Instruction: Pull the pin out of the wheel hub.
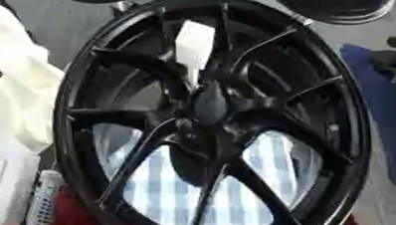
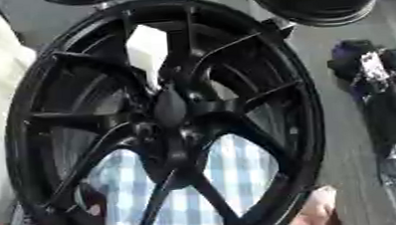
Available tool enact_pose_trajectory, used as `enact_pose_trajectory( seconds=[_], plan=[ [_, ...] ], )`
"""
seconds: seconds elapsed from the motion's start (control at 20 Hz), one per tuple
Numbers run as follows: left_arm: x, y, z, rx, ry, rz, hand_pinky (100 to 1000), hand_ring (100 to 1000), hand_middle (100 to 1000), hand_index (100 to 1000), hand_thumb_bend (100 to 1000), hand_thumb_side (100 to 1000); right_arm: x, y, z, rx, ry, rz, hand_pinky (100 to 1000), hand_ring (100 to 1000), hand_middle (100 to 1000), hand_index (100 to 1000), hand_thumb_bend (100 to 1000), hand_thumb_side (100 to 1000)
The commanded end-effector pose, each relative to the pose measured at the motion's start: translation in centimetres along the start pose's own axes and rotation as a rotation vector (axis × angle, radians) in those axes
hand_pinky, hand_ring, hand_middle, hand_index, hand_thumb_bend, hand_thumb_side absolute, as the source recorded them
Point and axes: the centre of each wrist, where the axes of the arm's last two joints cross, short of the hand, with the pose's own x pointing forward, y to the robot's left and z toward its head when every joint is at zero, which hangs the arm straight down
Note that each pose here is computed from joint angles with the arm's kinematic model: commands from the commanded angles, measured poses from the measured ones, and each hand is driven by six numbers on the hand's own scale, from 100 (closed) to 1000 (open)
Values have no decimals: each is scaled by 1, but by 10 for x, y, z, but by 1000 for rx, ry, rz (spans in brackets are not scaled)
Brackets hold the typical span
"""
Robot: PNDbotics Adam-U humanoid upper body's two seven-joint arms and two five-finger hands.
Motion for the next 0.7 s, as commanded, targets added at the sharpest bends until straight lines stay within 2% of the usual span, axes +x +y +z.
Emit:
enact_pose_trajectory(
  seconds=[0.05,0.7],
  plan=[
    [9,2,-3,-4,-37,1,634,854,634,734,100,804,7,-1,-2,6,-26,-5,858,734,529,735,100,653],
    [15,11,-11,-29,-77,-55,635,853,635,736,100,790,6,-1,0,4,-16,1,859,735,529,735,100,654]
  ],
)
